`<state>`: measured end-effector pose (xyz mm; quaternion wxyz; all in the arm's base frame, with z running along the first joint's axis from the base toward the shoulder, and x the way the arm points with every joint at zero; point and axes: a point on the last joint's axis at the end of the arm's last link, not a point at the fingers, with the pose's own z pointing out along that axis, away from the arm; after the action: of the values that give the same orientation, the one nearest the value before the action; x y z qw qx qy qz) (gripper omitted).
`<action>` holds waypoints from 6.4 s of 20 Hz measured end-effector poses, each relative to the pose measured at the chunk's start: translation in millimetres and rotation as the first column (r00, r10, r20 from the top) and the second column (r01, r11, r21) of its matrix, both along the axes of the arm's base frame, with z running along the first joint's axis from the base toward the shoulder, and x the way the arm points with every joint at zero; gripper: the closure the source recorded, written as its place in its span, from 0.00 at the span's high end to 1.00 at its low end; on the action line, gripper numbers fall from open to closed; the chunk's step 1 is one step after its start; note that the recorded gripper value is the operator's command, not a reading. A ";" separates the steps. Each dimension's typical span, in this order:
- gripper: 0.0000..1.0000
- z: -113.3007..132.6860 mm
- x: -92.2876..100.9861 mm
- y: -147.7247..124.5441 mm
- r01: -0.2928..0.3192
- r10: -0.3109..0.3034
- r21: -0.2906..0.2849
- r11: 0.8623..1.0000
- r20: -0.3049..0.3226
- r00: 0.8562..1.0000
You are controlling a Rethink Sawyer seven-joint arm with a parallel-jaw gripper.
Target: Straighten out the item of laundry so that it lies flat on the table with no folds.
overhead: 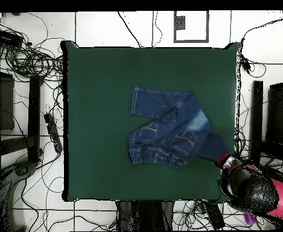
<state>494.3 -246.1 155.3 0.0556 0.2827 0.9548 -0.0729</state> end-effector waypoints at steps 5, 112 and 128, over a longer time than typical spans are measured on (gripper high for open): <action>0.00 -1.6 4.6 5.1 -0.047 0.047 -0.014 0.999 0.001 0.999; 0.00 72.1 172.8 298.0 0.202 -0.202 0.010 0.979 0.019 0.979; 0.00 82.4 171.4 292.3 0.379 -0.380 0.025 0.925 0.052 0.924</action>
<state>665.7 46.2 237.7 0.0649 0.4643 0.8807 -0.0673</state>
